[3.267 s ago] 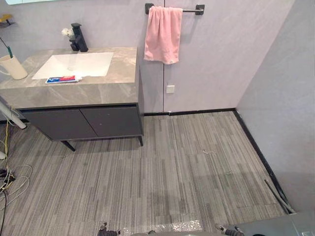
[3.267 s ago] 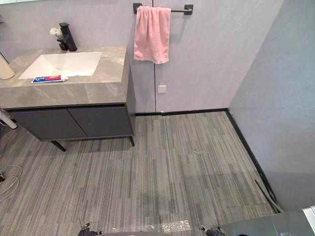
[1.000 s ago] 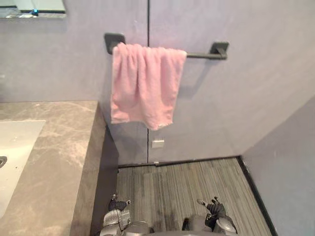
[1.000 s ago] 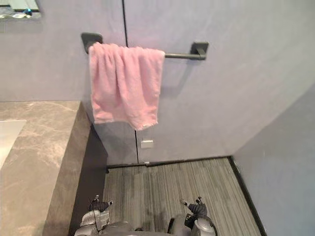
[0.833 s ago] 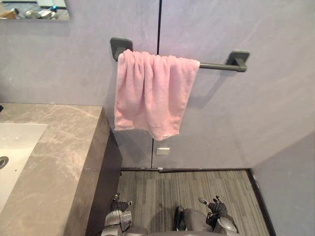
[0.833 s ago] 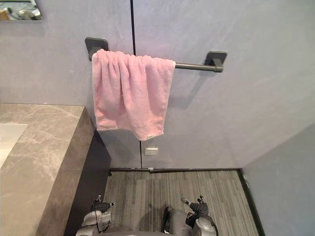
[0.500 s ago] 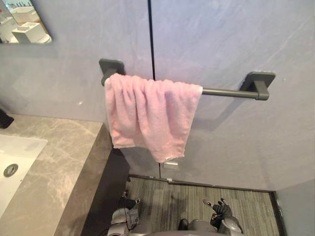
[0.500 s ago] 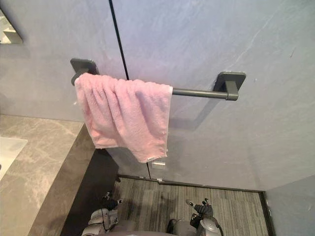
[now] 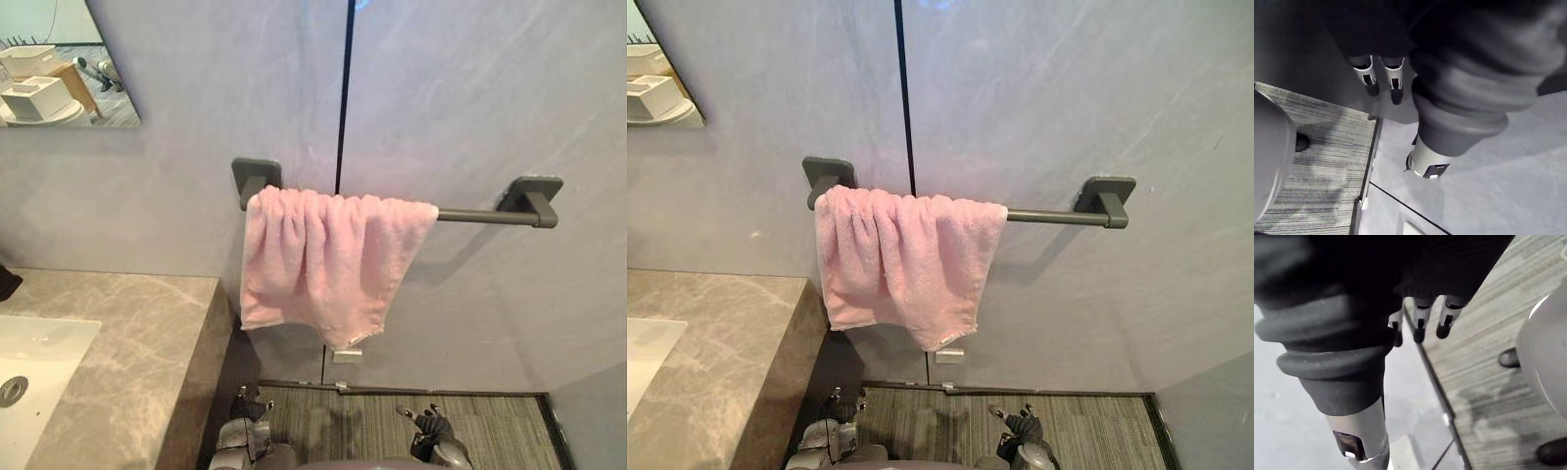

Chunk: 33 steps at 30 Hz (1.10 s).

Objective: Organize washtable

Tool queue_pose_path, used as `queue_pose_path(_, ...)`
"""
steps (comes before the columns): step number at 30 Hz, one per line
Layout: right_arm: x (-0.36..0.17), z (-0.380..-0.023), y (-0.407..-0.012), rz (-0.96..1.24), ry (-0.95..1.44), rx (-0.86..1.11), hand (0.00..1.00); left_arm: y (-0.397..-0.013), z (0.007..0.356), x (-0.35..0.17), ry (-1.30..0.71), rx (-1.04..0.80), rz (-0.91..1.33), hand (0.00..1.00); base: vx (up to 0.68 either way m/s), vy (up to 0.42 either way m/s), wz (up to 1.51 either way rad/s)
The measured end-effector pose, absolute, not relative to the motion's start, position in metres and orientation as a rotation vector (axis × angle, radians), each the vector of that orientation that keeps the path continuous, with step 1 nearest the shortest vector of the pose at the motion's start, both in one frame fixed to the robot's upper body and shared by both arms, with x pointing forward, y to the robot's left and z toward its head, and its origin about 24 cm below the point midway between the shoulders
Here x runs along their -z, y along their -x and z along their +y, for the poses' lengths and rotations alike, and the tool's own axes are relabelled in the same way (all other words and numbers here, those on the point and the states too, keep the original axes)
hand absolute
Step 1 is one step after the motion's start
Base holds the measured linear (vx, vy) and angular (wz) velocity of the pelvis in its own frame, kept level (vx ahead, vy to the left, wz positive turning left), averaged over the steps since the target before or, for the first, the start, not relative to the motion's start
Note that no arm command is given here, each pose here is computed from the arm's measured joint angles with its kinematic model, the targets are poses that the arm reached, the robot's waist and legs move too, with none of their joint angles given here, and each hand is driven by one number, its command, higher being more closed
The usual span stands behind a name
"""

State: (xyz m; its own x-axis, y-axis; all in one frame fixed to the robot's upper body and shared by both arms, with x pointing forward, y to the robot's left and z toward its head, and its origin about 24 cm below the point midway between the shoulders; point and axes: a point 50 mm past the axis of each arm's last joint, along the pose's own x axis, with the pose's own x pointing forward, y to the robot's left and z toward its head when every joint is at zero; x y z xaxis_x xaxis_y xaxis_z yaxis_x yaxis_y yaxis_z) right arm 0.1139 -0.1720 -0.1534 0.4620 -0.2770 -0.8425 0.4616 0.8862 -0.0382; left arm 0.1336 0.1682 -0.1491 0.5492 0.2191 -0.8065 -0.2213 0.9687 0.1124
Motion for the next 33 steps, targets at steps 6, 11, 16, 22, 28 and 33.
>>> queue_pose_path(6, 0.155, -0.172, -0.111, 1.007, -0.199, 0.457, 0.00, -0.132, 0.169, 0.149, 0.055, -0.322, 0.944, 0.00, 0.03, 0.000, 0.08)
queue_pose_path(11, 0.155, -0.173, -0.112, 1.003, -0.184, 0.445, 0.00, -0.129, 0.171, 0.148, 0.099, -0.373, 0.931, 0.00, -0.02, -0.023, 0.01)
queue_pose_path(16, 0.154, -0.172, -0.112, 1.000, -0.174, 0.439, 0.00, -0.131, 0.170, 0.137, 0.112, -0.387, 0.839, 0.00, -0.04, -0.008, 0.05)
queue_pose_path(22, 0.151, -0.167, -0.112, 0.977, -0.144, 0.415, 0.00, -0.159, 0.172, 0.076, 0.140, -0.371, 0.491, 0.00, -0.03, -0.011, 0.12)
queue_pose_path(28, 0.151, -0.167, -0.112, 0.974, -0.134, 0.402, 0.00, -0.176, 0.172, 0.035, 0.166, -0.354, 0.270, 0.00, -0.04, -0.009, 0.04)
queue_pose_path(33, 0.152, -0.167, -0.108, 0.984, -0.128, 0.399, 0.00, -0.182, 0.164, 0.014, 0.195, -0.338, 0.177, 0.00, 0.00, -0.013, 0.07)
